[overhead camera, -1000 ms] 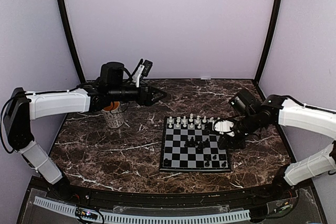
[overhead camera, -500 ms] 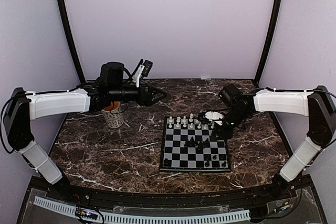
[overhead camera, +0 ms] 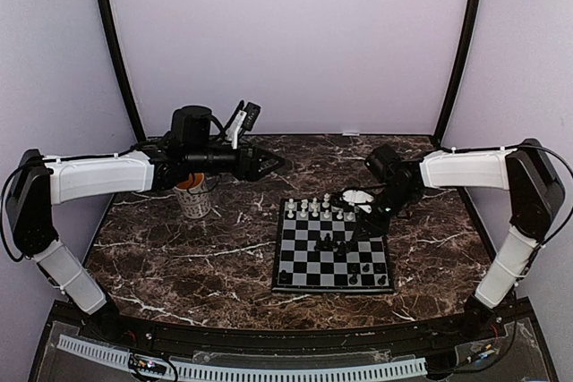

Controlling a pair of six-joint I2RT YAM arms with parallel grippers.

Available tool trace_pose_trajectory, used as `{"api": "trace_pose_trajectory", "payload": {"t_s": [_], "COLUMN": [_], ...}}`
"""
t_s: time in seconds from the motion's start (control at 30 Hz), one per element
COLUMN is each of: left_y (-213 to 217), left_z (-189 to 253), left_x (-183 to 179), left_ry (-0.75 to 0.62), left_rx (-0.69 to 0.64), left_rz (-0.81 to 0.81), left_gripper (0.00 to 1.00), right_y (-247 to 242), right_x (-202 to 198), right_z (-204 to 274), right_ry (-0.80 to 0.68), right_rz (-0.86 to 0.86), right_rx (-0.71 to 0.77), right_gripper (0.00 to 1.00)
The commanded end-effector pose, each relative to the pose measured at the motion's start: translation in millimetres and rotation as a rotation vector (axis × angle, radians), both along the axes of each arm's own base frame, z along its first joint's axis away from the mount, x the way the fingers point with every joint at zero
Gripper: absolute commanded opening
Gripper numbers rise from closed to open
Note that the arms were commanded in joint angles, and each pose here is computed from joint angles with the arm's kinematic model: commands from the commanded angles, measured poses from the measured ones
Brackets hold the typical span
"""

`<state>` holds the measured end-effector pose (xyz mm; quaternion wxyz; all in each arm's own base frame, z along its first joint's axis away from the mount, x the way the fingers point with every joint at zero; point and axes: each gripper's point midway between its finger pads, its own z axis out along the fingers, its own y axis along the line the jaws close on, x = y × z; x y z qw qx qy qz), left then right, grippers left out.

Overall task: Set up the chess pieces on the board
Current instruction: Pick up the pawn from the chessboard.

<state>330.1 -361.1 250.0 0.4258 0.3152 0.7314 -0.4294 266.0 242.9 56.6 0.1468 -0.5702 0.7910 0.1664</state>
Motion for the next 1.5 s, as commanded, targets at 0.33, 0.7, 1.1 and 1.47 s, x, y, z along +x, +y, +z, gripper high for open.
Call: {"api": "trace_pose_trajectory", "payload": {"t_s": [0.33, 0.7, 1.1, 1.47], "left_y": [-5, -5, -4, -4], "left_z": [20, 19, 22, 23], "left_x": [-2, -2, -2, -2], "left_ry": [-0.026, -0.024, -0.032, -0.034], "left_rx": [-0.032, -0.031, -0.031, -0.031], "left_rz": [-0.023, -0.023, -0.023, -0.020], "left_gripper": [0.65, 0.65, 0.65, 0.65], "right_y": [13, 11, 14, 49], "right_x": [5, 5, -3, -77], "right_z": [3, 3, 62, 36], "right_ry": [0.022, 0.026, -0.060, -0.040], "right_rz": [0.017, 0.016, 0.021, 0.263], "right_rx": [0.049, 0.035, 0.110, 0.062], "right_gripper": [0.19, 0.08, 0.05, 0.06]}}
